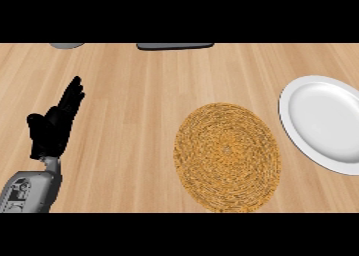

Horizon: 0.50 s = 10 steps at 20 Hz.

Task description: Pick the croissant from the placemat and place it in the plate

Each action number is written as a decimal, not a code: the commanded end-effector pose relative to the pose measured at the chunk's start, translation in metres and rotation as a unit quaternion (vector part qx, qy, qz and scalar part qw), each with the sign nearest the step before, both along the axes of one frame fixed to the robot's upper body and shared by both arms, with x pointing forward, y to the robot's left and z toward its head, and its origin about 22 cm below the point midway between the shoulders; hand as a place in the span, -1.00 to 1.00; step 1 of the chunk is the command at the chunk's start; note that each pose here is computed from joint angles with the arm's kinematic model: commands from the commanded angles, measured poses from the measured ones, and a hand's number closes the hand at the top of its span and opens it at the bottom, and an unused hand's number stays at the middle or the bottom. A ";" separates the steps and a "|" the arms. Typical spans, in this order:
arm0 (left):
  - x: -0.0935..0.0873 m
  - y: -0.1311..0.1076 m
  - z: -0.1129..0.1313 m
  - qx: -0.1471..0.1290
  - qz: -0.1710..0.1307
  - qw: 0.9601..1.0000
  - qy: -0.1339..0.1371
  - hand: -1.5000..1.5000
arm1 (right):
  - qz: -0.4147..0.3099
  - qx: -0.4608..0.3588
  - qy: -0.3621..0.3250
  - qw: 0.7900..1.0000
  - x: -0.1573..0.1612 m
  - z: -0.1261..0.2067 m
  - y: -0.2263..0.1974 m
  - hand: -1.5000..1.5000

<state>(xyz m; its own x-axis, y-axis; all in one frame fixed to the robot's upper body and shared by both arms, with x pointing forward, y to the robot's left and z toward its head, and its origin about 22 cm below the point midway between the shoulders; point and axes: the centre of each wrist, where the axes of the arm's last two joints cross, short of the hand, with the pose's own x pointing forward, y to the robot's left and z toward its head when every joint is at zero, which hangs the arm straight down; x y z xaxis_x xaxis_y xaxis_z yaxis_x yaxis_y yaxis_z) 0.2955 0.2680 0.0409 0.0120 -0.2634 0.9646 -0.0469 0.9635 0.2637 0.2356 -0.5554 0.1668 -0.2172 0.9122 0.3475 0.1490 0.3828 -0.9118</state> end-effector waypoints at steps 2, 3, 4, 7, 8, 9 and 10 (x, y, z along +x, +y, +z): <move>0.003 -0.010 0.002 0.001 -0.016 1.000 -0.001 0.00 | 0.070 0.049 -0.073 0.994 -0.040 0.027 -0.049 1.00; 0.002 -0.019 -0.001 0.004 -0.029 1.000 -0.007 0.00 | 0.077 0.064 -0.060 0.993 -0.033 0.016 -0.047 1.00; -0.008 -0.016 -0.004 0.005 -0.026 1.000 -0.001 0.00 | 0.078 0.069 -0.048 0.993 -0.038 0.021 -0.053 1.00; 0.008 -0.004 0.001 0.010 -0.035 0.999 0.000 0.00 | 0.095 0.086 -0.025 0.991 -0.019 0.009 -0.042 1.00; -0.001 -0.007 0.000 0.003 -0.029 1.000 -0.002 0.00 | 0.097 0.092 -0.009 0.991 -0.022 0.014 -0.044 1.00; 0.017 -0.016 0.005 0.002 -0.035 0.999 0.001 0.00 | 0.103 0.091 0.010 0.990 -0.007 0.013 -0.035 1.00; 0.006 -0.022 0.006 0.005 -0.041 0.999 -0.003 0.00 | 0.097 0.094 0.013 0.991 0.007 0.004 -0.024 1.00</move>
<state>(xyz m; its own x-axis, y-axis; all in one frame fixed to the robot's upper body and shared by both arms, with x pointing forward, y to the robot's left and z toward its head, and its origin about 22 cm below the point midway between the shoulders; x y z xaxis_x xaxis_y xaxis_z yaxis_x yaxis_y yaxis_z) 0.3013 0.2530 0.0436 -0.0087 -0.2718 0.9623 0.0128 0.9622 0.2719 0.2240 -0.5894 0.1767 -0.2828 0.8566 0.4315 0.1559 0.4850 -0.8605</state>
